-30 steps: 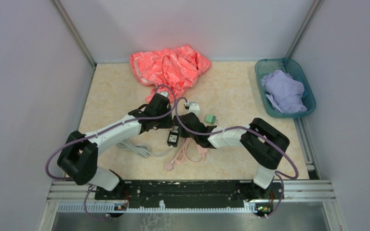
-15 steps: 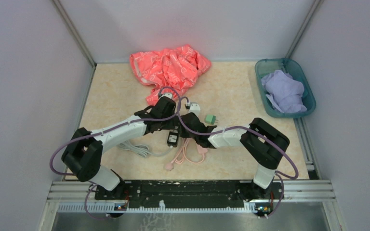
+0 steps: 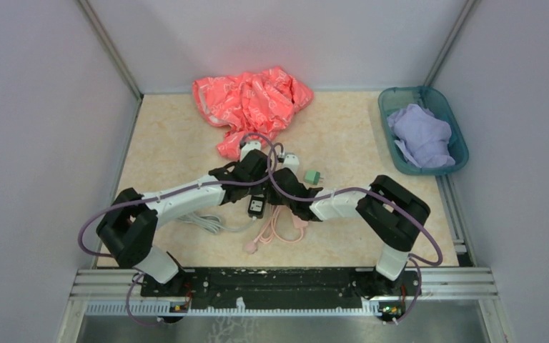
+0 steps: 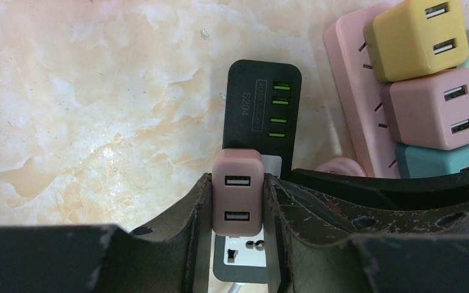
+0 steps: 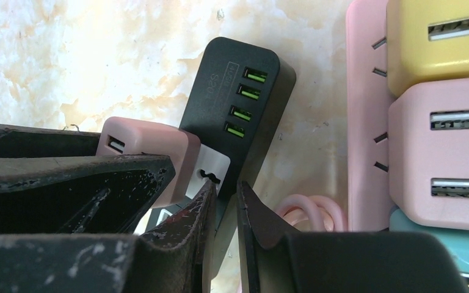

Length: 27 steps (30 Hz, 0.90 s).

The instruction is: Insert the plug

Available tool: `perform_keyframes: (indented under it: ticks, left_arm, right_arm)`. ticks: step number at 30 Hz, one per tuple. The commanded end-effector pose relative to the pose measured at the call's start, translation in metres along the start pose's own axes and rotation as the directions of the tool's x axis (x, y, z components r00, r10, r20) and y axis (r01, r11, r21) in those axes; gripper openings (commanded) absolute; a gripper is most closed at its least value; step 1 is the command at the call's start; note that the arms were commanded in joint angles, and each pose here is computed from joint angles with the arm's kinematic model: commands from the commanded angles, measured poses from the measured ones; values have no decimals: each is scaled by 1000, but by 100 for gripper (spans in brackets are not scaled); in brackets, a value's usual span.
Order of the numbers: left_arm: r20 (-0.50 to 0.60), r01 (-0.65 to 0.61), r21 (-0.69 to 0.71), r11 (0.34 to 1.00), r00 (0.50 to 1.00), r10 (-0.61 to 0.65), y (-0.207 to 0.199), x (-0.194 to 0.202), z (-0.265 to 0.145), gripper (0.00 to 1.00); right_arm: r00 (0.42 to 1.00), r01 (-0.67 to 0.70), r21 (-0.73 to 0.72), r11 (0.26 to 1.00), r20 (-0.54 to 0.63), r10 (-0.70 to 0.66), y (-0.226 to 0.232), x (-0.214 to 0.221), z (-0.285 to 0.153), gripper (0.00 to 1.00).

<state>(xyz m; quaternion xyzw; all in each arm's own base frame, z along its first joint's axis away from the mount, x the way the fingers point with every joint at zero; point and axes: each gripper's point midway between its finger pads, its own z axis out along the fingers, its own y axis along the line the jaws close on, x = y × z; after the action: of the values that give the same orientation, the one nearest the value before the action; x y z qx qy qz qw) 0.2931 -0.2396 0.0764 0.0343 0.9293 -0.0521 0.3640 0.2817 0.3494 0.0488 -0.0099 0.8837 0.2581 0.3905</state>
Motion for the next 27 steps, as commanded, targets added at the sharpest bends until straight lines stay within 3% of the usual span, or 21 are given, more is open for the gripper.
perform_keyframes:
  ticks: [1, 7, 15, 27]
  left_arm:
    - [-226, -92, -97, 991, 972, 68, 27, 83, 17, 0]
    - [-257, -69, -74, 995, 965, 47, 27, 100, 16, 0]
    - [-317, -47, -50, 998, 948, 29, 34, 126, 11, 0]
    - [-335, -86, -117, 989, 941, 43, 42, 132, 15, 0]
  right_arm:
    - [999, -39, -98, 994, 27, 41, 22, -10, -10, 18]
    - [994, -41, -148, 988, 93, 55, 29, -28, -24, 18]
    - [995, -39, -153, 987, 86, 53, 28, -24, -24, 18]
    - [995, -79, -21, 997, 63, 81, 2, -18, -17, 19]
